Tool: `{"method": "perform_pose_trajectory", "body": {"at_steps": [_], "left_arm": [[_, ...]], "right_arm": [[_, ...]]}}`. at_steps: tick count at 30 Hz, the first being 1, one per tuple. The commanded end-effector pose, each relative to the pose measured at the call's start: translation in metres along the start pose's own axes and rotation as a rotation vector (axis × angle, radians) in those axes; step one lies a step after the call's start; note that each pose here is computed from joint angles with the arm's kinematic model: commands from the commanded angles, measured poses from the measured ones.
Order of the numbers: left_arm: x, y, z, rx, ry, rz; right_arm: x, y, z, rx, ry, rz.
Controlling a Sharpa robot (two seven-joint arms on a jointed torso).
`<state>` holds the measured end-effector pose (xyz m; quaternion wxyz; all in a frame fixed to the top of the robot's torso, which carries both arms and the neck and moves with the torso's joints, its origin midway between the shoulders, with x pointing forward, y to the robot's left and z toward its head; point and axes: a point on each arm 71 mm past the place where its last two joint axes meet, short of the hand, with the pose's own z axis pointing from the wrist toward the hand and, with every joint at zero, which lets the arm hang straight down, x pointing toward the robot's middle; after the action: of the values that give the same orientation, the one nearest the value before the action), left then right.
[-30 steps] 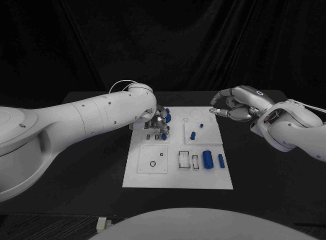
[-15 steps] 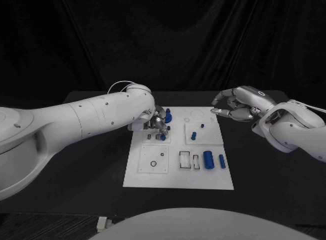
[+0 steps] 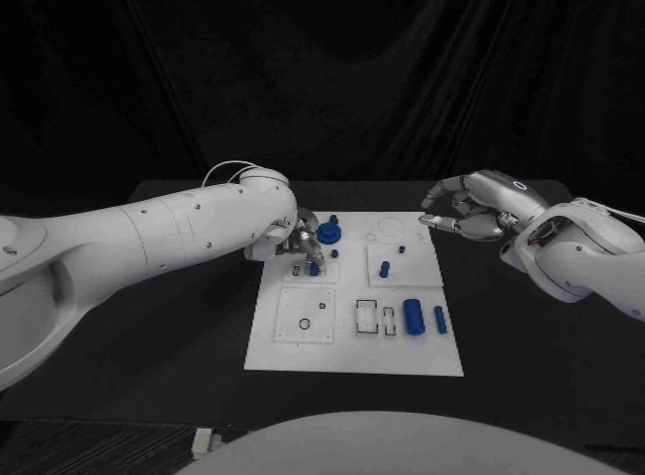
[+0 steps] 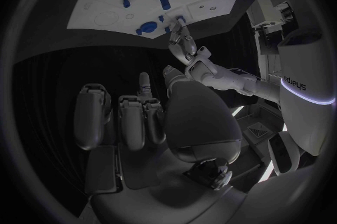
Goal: Assemble the parts on the task board
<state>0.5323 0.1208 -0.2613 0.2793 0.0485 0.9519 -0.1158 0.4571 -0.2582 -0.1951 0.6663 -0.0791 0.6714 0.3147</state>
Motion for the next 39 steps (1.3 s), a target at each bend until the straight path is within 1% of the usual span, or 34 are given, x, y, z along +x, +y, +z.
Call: {"method": "perform_pose_trajectory", "body": {"at_steps": [1, 11, 29, 36, 39], "left_arm": [[-0.0045, 0.0014, -0.0029, -0.018, -0.045, -0.019], [-0.0057, 0.0100, -0.0046, -0.061, -0.049, -0.027], [-0.0050, 0.0105, -0.0049, -0.084, -0.049, -0.026], [-0.0043, 0.0128, -0.0068, -0.097, -0.070, -0.038], [-0.0036, 0.0149, -0.0084, -0.105, -0.084, -0.047]], "right_arm": [[0.001, -0.002, 0.000, 0.021, 0.009, -0.001], [0.002, -0.003, 0.000, 0.028, 0.022, 0.000], [0.004, -0.004, 0.000, 0.041, 0.040, 0.001], [0.004, -0.004, 0.000, 0.046, 0.045, 0.002], [0.004, -0.004, 0.000, 0.047, 0.046, 0.002]]}}
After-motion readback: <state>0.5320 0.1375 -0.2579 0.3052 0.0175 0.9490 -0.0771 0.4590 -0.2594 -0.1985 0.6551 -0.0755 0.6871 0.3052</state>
